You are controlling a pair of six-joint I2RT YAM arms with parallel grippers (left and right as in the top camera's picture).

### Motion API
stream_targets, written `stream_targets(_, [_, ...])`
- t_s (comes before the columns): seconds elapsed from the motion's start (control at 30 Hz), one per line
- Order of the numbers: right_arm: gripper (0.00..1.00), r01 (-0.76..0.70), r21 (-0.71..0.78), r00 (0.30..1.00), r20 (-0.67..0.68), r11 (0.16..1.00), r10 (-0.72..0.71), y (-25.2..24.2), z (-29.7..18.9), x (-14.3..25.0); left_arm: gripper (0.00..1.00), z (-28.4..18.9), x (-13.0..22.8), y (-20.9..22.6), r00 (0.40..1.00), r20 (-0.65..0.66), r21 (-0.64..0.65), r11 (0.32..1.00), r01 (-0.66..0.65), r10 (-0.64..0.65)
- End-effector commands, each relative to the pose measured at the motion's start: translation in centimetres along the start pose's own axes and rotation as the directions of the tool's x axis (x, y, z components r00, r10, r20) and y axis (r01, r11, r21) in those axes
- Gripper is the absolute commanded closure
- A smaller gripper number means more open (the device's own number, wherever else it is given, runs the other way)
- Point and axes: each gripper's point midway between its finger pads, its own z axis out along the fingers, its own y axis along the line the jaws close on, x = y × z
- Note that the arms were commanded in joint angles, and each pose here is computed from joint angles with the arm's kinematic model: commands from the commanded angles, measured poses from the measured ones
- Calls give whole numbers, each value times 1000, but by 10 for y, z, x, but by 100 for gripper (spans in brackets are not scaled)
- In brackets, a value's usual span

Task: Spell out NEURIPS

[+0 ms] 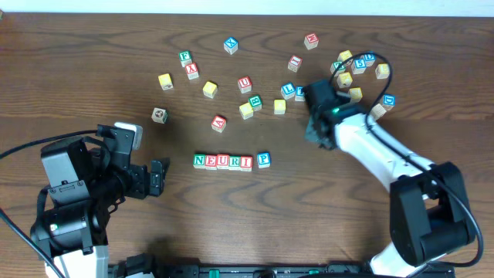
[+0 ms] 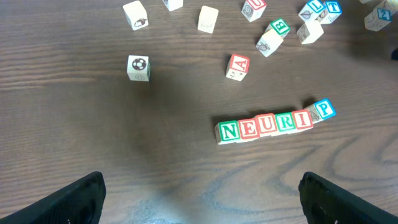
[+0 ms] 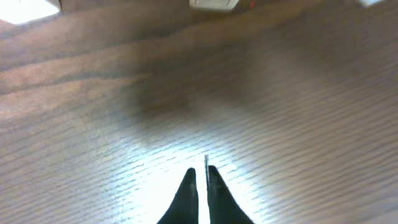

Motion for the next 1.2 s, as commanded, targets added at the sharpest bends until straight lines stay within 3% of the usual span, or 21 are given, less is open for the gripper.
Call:
stream_targets(0.0, [96,64,-76,998,-9,995,-64,5,-11,-21,2,-5,-8,-1,999,25,1,1000,-23,23])
stream_targets(0.37, [82,36,-110,999,21,993,-34,-9,-41,-67,2,-5,-8,-1,999,25,1,1000,-23,23])
stream_targets(0.53, [66,95,-148,995,13,984,-94,-8,-55,-74,2,-5,-8,-1,999,25,1,1000,-23,23])
stream_targets(0.67, [62,93,-144,996,16,985,-91,-12,-56,-78,2,-5,-8,-1,999,25,1,1000,-23,23])
stream_targets(0.73, [49,71,-142,997,18,987,-69,-15,-55,-81,2,-5,-8,-1,999,25,1,1000,-23,23])
stream_targets(0.93, [40,26,-145,999,38,989,-21,-27,-55,-95,2,-5,-8,-1,999,25,1,1000,-23,23])
stream_targets(1.17, [38,15,-139,1000,27,990,-11,-41,-50,-108,3,-5,-8,-1,999,25,1,1000,-23,23])
